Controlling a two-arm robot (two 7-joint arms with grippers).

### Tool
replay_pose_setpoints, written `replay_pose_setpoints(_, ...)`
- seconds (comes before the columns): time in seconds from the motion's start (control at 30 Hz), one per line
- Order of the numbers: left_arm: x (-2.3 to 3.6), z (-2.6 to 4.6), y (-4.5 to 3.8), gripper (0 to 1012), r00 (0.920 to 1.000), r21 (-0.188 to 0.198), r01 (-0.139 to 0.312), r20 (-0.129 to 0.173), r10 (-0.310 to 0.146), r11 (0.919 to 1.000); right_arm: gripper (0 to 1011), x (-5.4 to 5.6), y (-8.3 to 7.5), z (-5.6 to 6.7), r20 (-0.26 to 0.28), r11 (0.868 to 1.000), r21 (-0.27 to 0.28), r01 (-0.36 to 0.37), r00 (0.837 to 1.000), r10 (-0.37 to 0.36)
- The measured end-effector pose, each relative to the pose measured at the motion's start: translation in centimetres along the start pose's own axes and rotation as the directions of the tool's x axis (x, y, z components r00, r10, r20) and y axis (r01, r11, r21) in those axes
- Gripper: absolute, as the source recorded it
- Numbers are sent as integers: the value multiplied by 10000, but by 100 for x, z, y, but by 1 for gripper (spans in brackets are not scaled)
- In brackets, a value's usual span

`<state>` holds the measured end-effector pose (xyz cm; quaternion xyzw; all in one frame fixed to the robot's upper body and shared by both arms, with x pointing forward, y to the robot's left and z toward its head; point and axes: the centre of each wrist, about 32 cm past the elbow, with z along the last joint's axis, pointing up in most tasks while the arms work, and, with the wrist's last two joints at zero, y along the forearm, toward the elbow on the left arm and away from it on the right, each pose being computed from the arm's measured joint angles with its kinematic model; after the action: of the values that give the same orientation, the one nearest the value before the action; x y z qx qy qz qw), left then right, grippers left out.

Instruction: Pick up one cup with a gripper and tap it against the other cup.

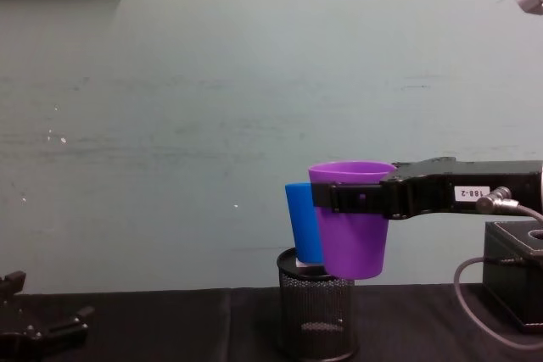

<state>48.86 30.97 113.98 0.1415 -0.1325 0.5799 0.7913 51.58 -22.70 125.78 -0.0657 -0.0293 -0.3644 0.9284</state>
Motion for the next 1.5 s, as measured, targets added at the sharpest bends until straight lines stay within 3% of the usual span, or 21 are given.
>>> replay_pose_setpoints(1.5,0,0,0,1000,10000,0,0,0,0,10000,734,7,-4,22,80,9999,96,40,10000,-41)
